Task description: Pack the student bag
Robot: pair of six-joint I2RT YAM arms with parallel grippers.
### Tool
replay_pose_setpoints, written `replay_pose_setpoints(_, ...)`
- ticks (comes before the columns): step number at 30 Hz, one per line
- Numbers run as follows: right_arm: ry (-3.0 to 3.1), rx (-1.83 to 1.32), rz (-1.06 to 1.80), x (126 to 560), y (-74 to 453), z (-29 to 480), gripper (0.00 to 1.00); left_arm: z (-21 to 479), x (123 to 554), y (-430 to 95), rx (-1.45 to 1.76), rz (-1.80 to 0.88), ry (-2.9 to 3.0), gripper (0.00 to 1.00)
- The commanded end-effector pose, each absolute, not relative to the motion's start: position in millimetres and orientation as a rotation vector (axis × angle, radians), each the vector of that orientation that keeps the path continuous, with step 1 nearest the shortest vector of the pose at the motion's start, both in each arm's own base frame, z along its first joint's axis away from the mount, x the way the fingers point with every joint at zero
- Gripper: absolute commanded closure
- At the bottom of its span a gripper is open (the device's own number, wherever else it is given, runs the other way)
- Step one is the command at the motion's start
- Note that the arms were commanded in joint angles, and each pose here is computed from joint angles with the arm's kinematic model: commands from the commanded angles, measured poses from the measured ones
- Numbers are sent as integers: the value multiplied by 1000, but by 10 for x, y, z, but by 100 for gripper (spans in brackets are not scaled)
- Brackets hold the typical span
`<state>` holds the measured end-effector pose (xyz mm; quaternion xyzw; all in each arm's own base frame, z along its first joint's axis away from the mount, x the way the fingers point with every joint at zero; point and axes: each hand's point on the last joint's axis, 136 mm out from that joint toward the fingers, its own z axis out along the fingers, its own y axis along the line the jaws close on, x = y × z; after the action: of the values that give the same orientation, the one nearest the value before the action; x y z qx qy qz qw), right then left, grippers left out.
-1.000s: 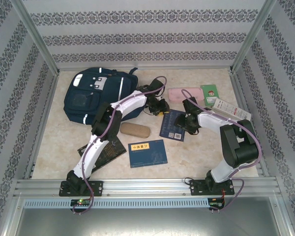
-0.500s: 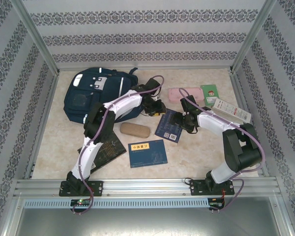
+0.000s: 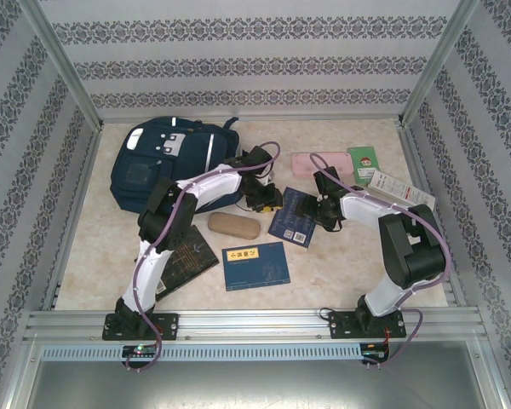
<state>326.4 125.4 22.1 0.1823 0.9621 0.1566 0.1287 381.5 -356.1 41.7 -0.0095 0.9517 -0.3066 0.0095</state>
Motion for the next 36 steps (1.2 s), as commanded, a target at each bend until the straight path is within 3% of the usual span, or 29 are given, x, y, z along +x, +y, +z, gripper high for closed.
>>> replay_pose_setpoints(1, 2804, 565, 502, 3262, 1311, 113, 29, 238, 3692, -3655, 67, -988, 3000, 70)
replay_pose_setpoints(9, 2759, 543, 707, 3392, 1638, 200, 32, 52, 3566, -3659, 74, -964, 3054, 82)
replay_pose_setpoints(20, 2368, 612, 1243, 3639, 1908, 1048, 37, 117, 3554, -3745, 72, -1056, 3037, 86)
replay_pose_setpoints(36, 2288, 642, 1347, 3409, 1791, 1178, 44, 166, 3582, -3731, 115, -1040, 3037, 87)
